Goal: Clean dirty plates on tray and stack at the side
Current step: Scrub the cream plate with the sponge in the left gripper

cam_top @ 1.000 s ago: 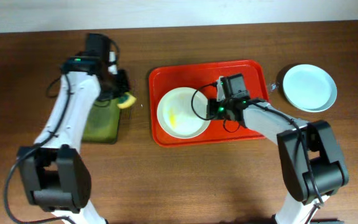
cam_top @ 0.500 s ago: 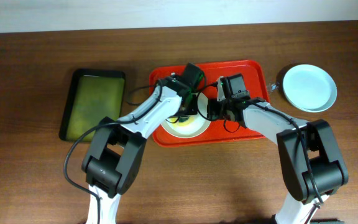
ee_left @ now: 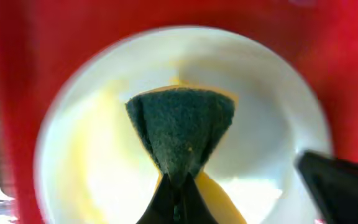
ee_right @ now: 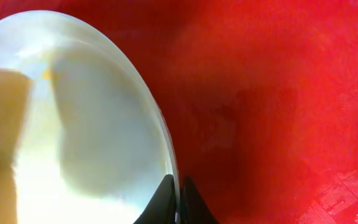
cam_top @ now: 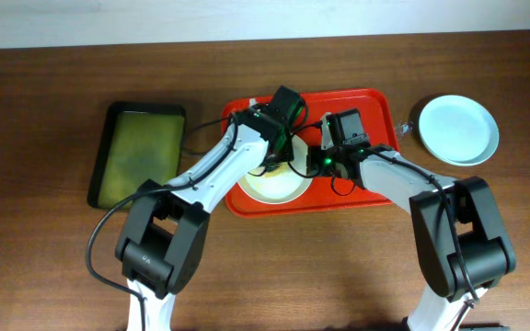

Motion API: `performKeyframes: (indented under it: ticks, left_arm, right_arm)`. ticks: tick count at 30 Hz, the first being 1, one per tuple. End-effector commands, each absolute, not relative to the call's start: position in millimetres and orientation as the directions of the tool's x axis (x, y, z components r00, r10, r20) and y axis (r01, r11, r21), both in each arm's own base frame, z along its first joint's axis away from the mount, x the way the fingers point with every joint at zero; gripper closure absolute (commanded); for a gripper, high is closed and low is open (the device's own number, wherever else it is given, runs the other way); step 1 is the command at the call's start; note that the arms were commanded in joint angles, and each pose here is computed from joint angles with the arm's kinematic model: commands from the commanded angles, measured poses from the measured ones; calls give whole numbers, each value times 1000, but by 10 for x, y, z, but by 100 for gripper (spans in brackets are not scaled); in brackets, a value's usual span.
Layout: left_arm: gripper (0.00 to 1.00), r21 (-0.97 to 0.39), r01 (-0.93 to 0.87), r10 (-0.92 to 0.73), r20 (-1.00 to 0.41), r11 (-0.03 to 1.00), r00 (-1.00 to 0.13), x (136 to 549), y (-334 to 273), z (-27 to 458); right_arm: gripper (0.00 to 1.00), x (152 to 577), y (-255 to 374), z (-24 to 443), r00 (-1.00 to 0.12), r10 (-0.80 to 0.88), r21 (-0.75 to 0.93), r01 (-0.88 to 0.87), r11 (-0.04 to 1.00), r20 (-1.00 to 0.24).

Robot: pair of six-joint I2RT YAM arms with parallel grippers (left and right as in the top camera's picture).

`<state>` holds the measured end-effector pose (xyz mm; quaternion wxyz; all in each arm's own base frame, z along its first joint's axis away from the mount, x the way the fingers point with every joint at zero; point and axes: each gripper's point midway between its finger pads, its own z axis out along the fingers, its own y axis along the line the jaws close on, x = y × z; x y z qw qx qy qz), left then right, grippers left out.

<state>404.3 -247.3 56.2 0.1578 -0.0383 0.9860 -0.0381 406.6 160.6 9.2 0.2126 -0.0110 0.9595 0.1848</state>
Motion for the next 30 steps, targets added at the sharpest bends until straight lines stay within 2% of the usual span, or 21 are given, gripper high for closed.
performKeyframes:
  ticks: [1,3,6,7,11,14,17,19,25,27,30]
  left_arm:
    - [100,-129,-48,-75,-213,990,-974,3870,-2628,327]
    - [100,44,-81,-68,-250,996,-966,3928,-2325,56]
    - [100,244,-136,-43,-352,960,-935,4064,-1918,145]
    - [100,349,-165,-11,-404,922,-915,4120,-1719,243]
    - [100,483,-207,47,-463,851,-885,4192,-1476,553]
    - [100,428,-218,23,-490,877,-871,4251,-1564,850]
    - [100,222,-234,-89,-518,946,-851,4299,-1676,1306]
    - [100,118,-284,-195,-480,951,-855,4331,-1427,1437]
    - [100,107,-506,-461,-282,856,-841,4193,-258,994]
    - [100,128,-584,-542,-257,802,-800,4094,165,761]
    - [100,125,-644,-607,-236,755,-759,4000,468,560]
  right_arm:
    - [95,4106,1609,91,-906,51,340,-105,934,-420]
    - [95,4107,1608,91,-906,51,340,-105,935,-420]
    - [95,4107,1608,91,-906,51,340,-105,935,-420]
    - [95,4107,1608,91,-906,51,340,-105,935,-420]
    - [95,4108,1609,91,-906,51,340,-105,935,-420]
    - [95,4108,1608,91,-906,51,340,-105,935,-420]
    - [95,4108,1607,91,-906,50,339,-105,935,-420]
    - [95,4107,1607,90,-906,50,339,-105,935,-420]
    - [95,4109,1608,92,-906,50,339,-106,935,-421]
    - [95,4109,1608,92,-906,51,340,-105,935,-421]
    - [95,4118,1611,97,-904,51,340,-107,934,-425]
